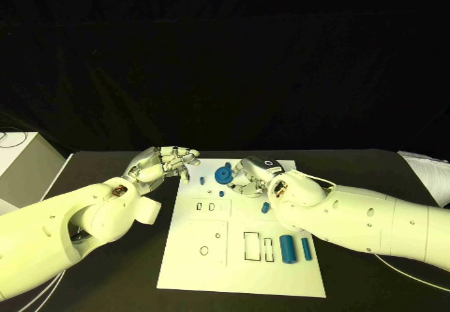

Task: Assemble the parts on the task board

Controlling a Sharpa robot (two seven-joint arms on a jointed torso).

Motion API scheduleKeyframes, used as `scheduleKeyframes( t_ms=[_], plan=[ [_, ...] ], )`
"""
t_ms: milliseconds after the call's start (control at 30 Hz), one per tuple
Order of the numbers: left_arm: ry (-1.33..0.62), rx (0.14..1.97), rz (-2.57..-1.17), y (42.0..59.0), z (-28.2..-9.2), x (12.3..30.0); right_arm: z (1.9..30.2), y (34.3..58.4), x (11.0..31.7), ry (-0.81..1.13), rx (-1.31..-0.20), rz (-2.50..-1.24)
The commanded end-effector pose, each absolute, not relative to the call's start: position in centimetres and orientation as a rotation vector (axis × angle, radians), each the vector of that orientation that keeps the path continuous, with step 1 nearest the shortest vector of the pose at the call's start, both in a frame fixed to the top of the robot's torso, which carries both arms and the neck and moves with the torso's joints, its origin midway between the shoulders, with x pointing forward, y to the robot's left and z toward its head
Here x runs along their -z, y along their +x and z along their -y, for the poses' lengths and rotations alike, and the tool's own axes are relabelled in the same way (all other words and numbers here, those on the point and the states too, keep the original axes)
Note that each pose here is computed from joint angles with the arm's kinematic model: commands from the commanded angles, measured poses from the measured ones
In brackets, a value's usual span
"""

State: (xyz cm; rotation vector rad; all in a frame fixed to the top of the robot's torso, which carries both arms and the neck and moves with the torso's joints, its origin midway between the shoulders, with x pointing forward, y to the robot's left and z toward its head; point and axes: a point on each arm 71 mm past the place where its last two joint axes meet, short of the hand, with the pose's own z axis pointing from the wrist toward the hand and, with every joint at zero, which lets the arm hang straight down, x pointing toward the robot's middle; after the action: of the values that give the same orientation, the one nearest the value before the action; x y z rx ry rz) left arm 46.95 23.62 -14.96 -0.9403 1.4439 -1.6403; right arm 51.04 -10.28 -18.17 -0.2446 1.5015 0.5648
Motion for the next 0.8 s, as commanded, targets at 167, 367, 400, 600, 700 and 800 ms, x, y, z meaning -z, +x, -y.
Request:
scheduleKeyframes(
  t_ms=[167,367,400,600,700,800],
  plan=[
    [-0.927,1.657,-1.445,46.9,-23.5,14.9,10.5,50.7,17.1,-0.228,-0.598,-1.439],
    [-0.928,1.656,-1.445,46.9,-23.5,14.9,10.2,50.7,16.6,-0.22,-0.619,-1.417],
    [-0.928,1.656,-1.444,46.9,-23.5,14.9,10.1,50.7,16.6,-0.22,-0.623,-1.417],
    [-0.928,1.657,-1.445,46.9,-23.5,14.9,9.3,51.0,16.6,-0.229,-0.629,-1.425],
    [-0.927,1.658,-1.445,46.9,-23.4,14.9,8.9,51.2,16.7,-0.234,-0.628,-1.43],
    [-0.927,1.659,-1.445,46.9,-23.4,14.9,8.4,51.4,16.8,-0.242,-0.624,-1.441]
  ],
)
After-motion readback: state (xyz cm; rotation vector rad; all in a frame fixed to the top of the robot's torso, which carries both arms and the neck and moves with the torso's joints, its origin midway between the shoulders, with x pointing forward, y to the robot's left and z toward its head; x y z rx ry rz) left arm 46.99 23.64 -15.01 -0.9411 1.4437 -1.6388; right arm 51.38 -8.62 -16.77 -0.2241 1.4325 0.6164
